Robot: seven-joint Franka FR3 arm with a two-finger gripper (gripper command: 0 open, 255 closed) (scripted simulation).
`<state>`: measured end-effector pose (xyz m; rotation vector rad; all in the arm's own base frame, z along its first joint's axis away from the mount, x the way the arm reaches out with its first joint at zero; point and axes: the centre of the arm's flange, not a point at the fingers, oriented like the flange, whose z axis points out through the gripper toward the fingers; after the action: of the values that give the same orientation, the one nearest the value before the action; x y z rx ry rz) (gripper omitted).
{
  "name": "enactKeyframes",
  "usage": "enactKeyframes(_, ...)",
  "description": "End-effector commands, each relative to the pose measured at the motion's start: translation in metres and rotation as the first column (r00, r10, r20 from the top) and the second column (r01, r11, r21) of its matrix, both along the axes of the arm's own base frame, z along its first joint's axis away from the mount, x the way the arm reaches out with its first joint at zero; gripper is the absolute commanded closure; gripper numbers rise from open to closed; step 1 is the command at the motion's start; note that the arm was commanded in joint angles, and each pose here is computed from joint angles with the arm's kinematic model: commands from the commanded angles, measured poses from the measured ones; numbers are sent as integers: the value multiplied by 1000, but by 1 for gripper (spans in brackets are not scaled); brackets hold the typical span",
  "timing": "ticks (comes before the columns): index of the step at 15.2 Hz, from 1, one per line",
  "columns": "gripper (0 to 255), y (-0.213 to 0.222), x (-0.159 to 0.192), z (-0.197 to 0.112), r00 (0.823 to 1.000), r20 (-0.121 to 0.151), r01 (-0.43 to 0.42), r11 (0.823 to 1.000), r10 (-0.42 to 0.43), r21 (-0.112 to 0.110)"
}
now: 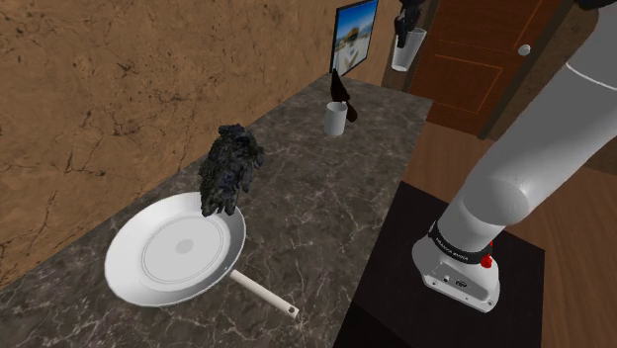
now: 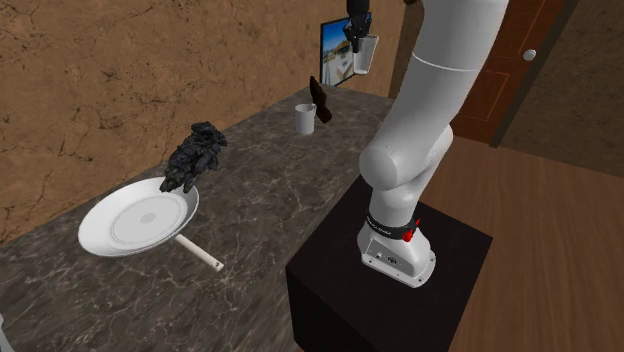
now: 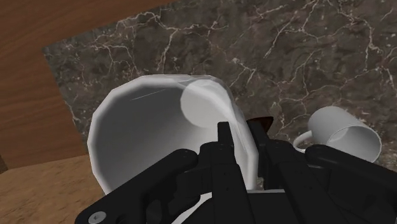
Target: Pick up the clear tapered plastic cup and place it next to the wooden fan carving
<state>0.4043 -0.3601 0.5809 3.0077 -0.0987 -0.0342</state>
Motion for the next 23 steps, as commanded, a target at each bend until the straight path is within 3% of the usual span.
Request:
enactKeyframes(1, 255, -26, 8, -2, 1000, 0, -2, 1000, 2, -1)
enactKeyframes(9, 255, -127, 39, -2, 1000, 0, -2, 1000, 2, -1)
enactKeyframes(23, 255, -127, 39, -76, 1000, 0, -2, 1000, 2, -1)
